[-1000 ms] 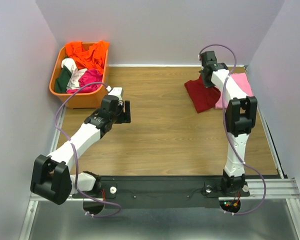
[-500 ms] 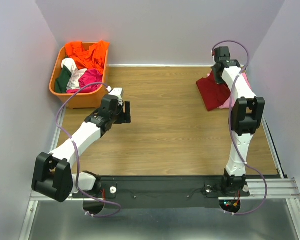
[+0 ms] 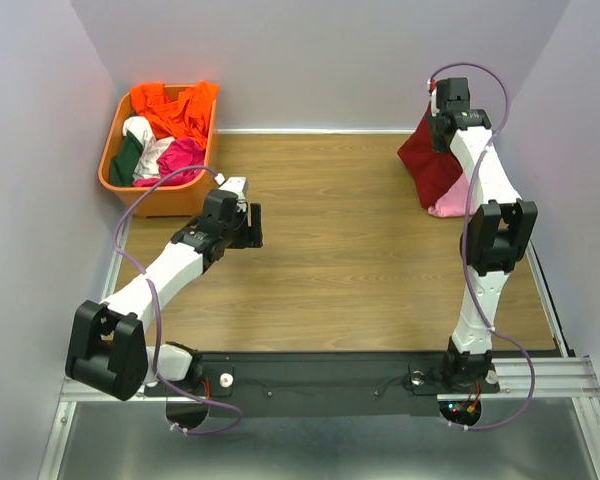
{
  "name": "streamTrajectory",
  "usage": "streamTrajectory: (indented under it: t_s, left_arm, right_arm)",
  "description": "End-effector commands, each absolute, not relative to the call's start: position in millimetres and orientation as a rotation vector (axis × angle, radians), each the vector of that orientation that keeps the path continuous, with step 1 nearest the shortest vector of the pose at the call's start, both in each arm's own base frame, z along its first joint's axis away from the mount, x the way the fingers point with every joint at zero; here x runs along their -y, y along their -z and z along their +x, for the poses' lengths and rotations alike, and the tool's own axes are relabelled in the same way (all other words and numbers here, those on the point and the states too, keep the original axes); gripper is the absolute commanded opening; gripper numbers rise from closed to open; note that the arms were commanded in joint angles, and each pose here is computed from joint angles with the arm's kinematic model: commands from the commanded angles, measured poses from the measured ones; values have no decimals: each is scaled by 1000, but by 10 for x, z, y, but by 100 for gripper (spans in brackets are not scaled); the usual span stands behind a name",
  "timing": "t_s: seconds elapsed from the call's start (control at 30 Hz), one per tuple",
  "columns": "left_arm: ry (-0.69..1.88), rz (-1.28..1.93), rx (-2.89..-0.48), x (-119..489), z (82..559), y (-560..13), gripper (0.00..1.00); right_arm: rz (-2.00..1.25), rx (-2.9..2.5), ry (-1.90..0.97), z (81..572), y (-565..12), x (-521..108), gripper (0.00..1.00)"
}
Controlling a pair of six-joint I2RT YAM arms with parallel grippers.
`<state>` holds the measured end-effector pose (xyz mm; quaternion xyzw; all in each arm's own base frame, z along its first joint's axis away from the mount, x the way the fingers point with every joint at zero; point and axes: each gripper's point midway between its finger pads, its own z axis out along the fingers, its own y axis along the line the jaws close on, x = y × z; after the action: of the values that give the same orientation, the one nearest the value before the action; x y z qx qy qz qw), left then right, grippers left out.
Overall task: Fold and stack the t-shirts
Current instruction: Neatly place the folded tshirt to the corner
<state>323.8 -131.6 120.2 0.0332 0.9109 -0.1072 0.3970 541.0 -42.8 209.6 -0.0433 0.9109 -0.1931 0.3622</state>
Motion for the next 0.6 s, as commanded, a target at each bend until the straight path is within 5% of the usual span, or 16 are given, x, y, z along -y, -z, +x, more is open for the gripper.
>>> streamTrajectory:
  t_s: [0.0,0.57]
  left_arm:
    - [297,92,-2248,1358,3350,-1401,82]
    - [337,114,-2277,1426,3331,-1326,82]
  right_arm:
    - [-51,-2217,511,5406,-2623,481,1]
    - [19,-2288,666,5375,-2232,979,1]
